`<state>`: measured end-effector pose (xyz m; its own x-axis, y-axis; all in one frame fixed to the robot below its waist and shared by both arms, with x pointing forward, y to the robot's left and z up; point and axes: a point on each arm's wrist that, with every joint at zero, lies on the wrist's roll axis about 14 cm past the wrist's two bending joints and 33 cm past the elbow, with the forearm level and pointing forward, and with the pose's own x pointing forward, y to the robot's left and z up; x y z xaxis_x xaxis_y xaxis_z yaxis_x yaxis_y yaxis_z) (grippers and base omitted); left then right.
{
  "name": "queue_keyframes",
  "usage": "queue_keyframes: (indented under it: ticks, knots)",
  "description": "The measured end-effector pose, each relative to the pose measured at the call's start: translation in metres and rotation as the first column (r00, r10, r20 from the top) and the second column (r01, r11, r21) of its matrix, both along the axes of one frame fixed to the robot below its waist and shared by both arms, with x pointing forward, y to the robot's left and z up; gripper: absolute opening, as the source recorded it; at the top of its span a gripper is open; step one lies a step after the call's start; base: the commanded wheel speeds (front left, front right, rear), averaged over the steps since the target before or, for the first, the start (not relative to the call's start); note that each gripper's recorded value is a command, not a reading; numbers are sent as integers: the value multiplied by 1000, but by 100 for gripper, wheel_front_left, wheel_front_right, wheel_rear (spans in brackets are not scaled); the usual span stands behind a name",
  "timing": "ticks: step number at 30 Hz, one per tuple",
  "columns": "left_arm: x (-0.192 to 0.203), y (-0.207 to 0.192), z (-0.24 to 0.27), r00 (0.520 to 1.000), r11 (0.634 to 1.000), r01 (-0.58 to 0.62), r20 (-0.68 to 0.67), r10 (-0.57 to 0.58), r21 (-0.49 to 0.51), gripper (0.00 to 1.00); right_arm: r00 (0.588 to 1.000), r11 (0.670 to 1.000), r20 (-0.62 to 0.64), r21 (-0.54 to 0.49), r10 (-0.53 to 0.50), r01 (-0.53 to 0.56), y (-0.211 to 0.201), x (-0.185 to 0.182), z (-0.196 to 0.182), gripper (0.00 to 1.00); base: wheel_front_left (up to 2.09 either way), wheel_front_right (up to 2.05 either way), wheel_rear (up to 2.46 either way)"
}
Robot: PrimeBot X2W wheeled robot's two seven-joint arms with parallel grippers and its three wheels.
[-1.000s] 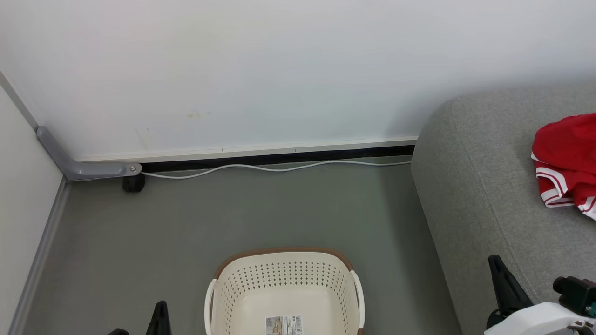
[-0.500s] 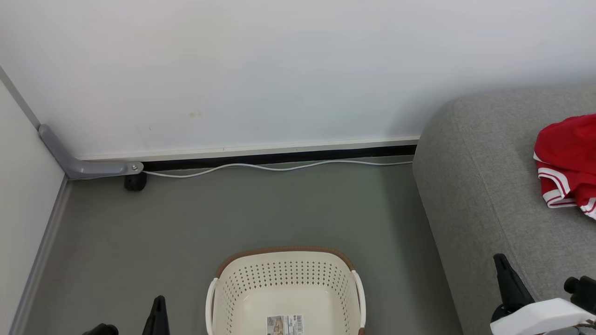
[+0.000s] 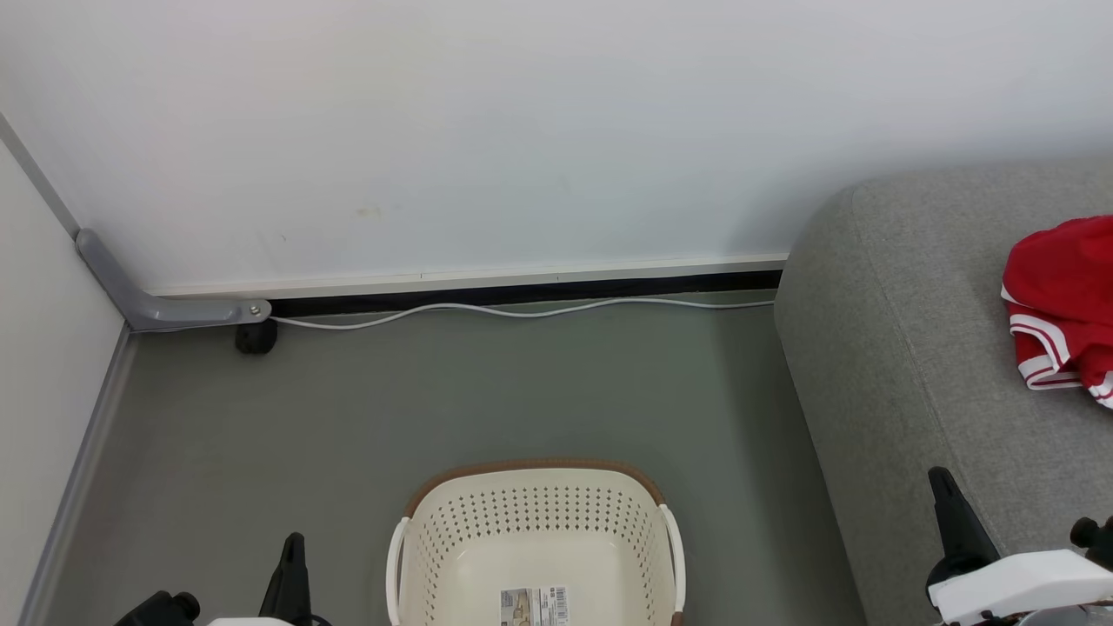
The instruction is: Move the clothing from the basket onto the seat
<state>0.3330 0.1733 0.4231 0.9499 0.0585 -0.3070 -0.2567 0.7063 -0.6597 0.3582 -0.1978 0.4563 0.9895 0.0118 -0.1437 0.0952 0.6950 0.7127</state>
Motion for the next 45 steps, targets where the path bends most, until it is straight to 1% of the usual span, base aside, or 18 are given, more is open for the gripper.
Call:
queue_keyframes:
  ticks: [10, 22, 32, 40, 44, 45]
  knots:
    - [6, 1, 4, 1000, 993, -15, 12, 16, -113, 0, 1000, 994, -4, 110, -29, 29, -2, 3, 2, 0, 0, 0, 0]
    - [12, 2, 10, 999, 968, -33, 31, 42, -249, 0, 998, 971, -6, 234, -57, 57, -4, 6, 5, 0, 0, 0, 0]
    - [18, 3, 16, 997, 933, -36, 48, 56, -358, 0, 997, 937, -2, 341, -77, 73, -5, 9, 10, 0, 0, 0, 0]
    - [23, 5, 23, 994, 894, -40, 69, 79, -446, 0, 996, 903, -6, 422, -91, 85, -6, 10, 11, 0, 0, 0, 0]
    - [24, 5, 25, 994, 876, -36, 75, 82, -481, 0, 995, 884, -8, 458, -97, 90, -7, 11, 11, 0, 0, 0, 0]
    - [24, 5, 25, 994, 876, -36, 75, 82, -481, 0, 995, 884, -8, 458, -97, 90, -7, 11, 11, 0, 0, 0, 0]
